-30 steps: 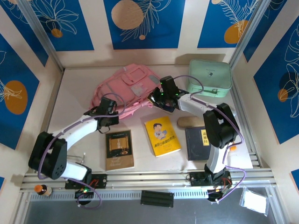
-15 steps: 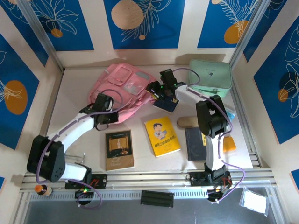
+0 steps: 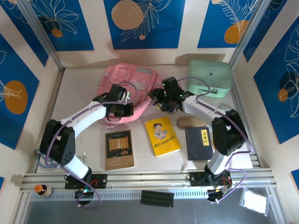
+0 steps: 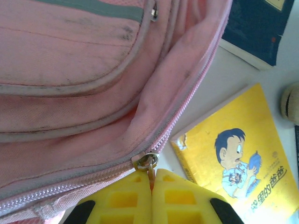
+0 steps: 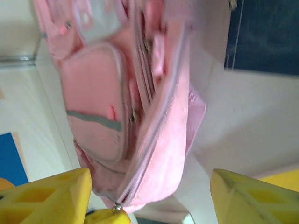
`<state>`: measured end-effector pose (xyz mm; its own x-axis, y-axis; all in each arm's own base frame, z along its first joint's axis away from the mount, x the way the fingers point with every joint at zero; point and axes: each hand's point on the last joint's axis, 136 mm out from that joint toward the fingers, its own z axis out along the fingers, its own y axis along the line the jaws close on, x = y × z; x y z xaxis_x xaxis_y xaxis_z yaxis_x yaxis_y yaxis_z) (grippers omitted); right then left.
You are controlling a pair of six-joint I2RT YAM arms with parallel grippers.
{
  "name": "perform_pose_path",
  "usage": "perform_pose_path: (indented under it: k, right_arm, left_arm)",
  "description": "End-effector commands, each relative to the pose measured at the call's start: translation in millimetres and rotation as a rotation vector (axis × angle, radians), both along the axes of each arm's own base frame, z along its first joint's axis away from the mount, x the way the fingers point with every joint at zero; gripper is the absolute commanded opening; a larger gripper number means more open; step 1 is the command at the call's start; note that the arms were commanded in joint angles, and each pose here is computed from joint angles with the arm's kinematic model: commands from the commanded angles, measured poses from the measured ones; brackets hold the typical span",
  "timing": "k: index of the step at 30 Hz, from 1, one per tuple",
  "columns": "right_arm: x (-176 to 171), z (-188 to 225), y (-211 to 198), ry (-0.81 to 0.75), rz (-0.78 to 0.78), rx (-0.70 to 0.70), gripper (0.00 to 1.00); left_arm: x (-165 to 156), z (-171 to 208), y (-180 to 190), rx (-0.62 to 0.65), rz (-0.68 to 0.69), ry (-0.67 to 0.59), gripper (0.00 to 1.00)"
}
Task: Pack the student bag
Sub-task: Unzip the student bag at the center of the table.
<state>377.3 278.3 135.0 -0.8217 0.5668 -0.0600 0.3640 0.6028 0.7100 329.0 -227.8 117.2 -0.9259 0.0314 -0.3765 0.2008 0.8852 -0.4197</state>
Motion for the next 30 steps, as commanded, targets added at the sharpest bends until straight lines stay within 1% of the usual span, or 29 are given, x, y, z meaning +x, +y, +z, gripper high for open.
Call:
perform_pose_path:
  k: [1, 7, 10, 13, 18, 19, 21, 24, 25, 28, 30]
  right_arm:
    - [-7, -11, 20, 0.075, -0.005, 0.060, 0.68]
    - [0, -29, 51, 0.122, 0.054, 0.077, 0.68]
    - [-2, -43, 60, 0.163, 0.068, 0.054, 0.63]
    - [-6, -54, 62, 0.180, 0.068, 0.024, 0.53]
    - [-5, -67, 54, 0.179, 0.063, -0.020, 0.25]
    - [-3, -67, 52, 0.167, 0.066, -0.029, 0.22]
    - [0, -66, 44, 0.142, 0.064, -0.066, 0.15]
    - [7, -62, 33, 0.092, 0.075, -0.109, 0.08]
    - [9, -60, 31, 0.071, 0.085, -0.119, 0.07]
    - [15, -55, 31, 0.026, 0.134, -0.127, 0.06]
    - [17, -53, 37, 0.007, 0.175, -0.129, 0.06]
  left_arm:
    - [0, 16, -20, -0.064, -0.056, -0.016, 0.00]
    - [-5, 6, -21, -0.050, -0.071, 0.006, 0.00]
    - [-6, 4, -19, -0.041, -0.070, 0.006, 0.00]
    - [-6, 3, -18, -0.035, -0.068, 0.005, 0.00]
    - [-10, -7, -5, 0.037, -0.062, 0.020, 0.00]
    - [-12, -9, -1, 0.057, -0.061, 0.020, 0.00]
    - [-15, -12, 12, 0.120, -0.054, 0.020, 0.00]
    - [-20, -16, 40, 0.231, -0.030, 0.022, 0.00]
    - [-21, -19, 52, 0.273, -0.015, 0.023, 0.00]
    - [-24, -30, 95, 0.460, 0.048, 0.028, 0.00]
    - [-27, -36, 115, 0.535, 0.078, 0.043, 0.00]
